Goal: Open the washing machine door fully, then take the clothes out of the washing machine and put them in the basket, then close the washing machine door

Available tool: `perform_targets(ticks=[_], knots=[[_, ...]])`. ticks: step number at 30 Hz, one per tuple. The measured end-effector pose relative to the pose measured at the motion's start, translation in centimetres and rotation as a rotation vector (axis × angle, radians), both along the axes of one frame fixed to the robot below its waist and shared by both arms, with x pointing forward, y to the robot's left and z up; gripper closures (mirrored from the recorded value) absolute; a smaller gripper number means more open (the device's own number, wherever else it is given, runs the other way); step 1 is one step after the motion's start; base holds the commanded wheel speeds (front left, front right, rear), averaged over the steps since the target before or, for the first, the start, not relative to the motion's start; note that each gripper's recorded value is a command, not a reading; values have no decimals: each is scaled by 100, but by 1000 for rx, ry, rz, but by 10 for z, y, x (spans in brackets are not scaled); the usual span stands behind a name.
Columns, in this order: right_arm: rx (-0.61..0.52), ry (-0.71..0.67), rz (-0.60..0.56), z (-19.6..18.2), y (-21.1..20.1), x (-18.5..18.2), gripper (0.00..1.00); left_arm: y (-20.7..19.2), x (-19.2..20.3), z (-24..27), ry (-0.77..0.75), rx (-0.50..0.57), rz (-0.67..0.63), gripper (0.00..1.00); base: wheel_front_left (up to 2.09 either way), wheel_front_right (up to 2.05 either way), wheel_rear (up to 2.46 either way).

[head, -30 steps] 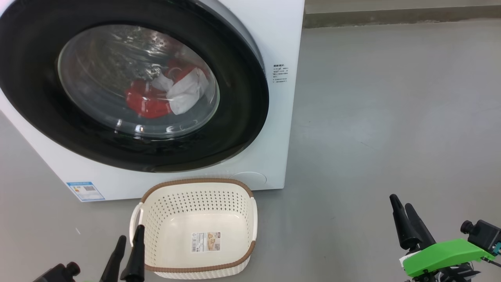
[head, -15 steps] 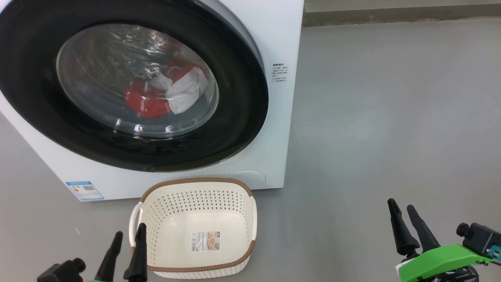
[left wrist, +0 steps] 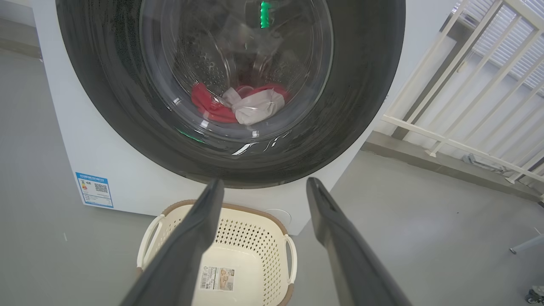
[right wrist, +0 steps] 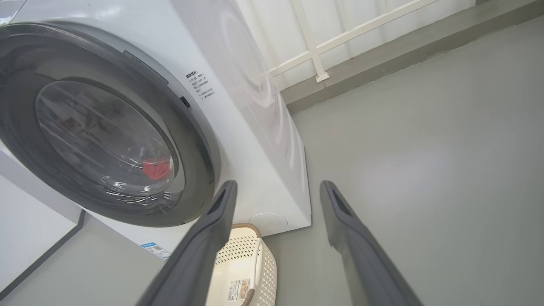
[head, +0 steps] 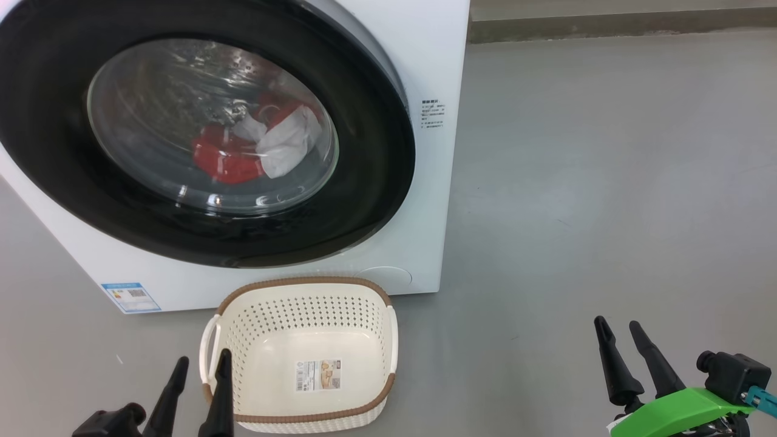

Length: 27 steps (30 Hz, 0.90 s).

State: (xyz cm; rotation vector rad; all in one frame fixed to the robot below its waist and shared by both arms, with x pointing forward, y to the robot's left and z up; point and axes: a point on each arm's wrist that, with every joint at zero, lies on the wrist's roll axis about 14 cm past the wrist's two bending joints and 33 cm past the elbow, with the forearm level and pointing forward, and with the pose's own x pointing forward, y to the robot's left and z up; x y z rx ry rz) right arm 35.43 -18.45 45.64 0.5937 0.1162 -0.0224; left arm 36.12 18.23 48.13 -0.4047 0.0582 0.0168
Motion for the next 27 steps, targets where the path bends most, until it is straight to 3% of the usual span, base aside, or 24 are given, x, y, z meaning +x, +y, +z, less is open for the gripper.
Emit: perform_targets(ticks=[27], knots=[[-243,-49,40,4,-1,-4,0,-1,-4,5,-63,248,-36,0,0,0,0]])
